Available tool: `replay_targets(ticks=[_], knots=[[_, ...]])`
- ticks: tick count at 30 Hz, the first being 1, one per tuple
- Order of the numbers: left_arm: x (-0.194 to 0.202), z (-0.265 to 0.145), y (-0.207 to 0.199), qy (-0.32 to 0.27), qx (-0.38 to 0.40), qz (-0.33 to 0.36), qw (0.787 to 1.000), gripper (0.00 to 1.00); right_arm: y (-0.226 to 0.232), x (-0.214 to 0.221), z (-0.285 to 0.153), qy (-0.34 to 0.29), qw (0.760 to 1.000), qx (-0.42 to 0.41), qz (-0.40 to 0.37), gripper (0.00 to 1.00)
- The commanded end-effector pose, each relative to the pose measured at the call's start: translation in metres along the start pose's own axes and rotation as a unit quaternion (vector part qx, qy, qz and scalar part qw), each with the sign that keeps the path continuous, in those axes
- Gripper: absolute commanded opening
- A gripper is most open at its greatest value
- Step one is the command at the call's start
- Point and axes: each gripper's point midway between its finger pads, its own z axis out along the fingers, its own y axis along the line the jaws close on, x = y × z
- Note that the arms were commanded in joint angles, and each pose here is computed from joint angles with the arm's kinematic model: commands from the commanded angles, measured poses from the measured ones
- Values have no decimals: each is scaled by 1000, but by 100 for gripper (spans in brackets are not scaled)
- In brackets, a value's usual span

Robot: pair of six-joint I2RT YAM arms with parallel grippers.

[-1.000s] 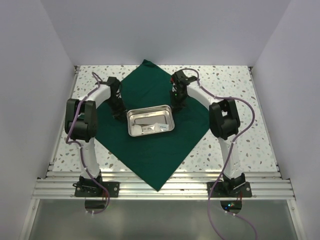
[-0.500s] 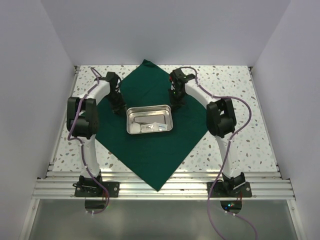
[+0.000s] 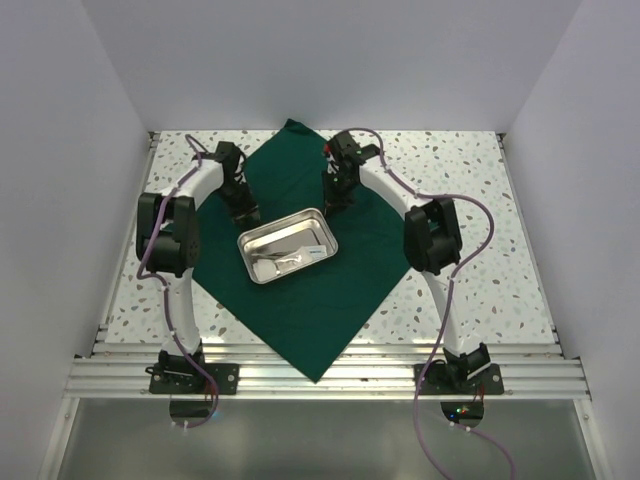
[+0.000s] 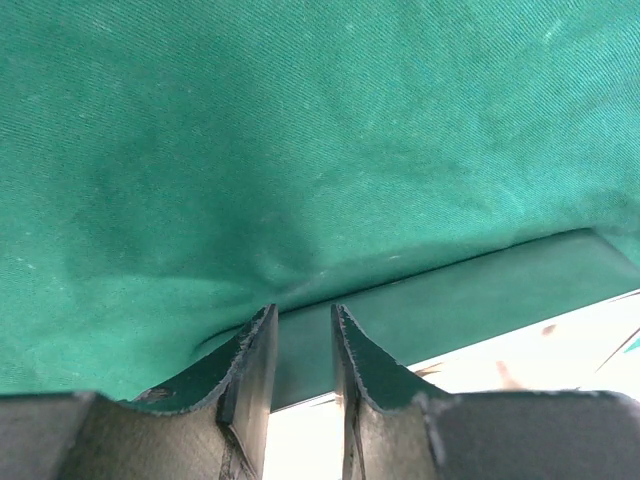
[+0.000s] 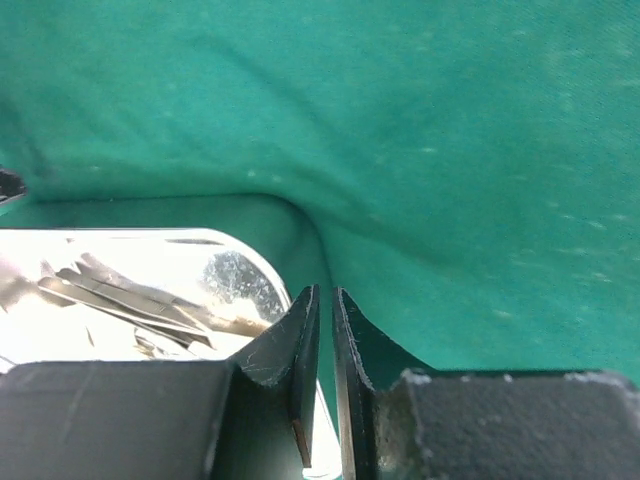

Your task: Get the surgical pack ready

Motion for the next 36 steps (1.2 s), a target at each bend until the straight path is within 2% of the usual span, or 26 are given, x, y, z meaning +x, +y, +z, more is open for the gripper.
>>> replay_targets(ticks=[1, 3, 4, 7, 8, 11, 14, 17, 20, 24, 31, 36], knots=[[-10, -6, -10, -11, 24, -8, 1000, 32, 19, -11, -8, -15, 1000, -26, 2, 15], [-13, -7, -1, -14, 11, -15, 1000, 36, 13, -9, -11, -14, 1000, -10, -1, 17], [-15, -10, 4, -18, 6, -16, 1000, 39, 5, -8, -14, -16, 1000, 9, -2, 32], [-28, -26, 29, -47, -23, -23, 998, 47, -10, -10, -32, -36, 998, 51, -17, 48], [-34, -32, 44, -59, -41, -32, 997, 48, -14, -10, -37, -40, 997, 61, -26, 58], [-42, -53, 72, -88, -71, -40, 993, 54, -16, -8, -54, -51, 996, 69, -41, 69], [-39, -65, 85, -99, -89, -38, 990, 56, -8, -9, -73, -67, 995, 53, -58, 71], [-26, -68, 85, -96, -77, -36, 992, 57, 13, -3, -75, -63, 995, -9, -81, 70], [-10, -65, 82, -89, -55, -34, 994, 57, 25, 8, -64, -35, 995, -46, -84, 70], [7, -57, 87, -70, -53, -33, 996, 57, 29, 18, -46, -18, 995, -40, -93, 70], [14, -59, 88, -70, -47, -30, 996, 56, 29, 28, -18, 7, 995, -35, -93, 60], [17, -59, 88, -67, -45, -29, 996, 56, 25, 37, -3, 25, 996, -23, -87, 47]])
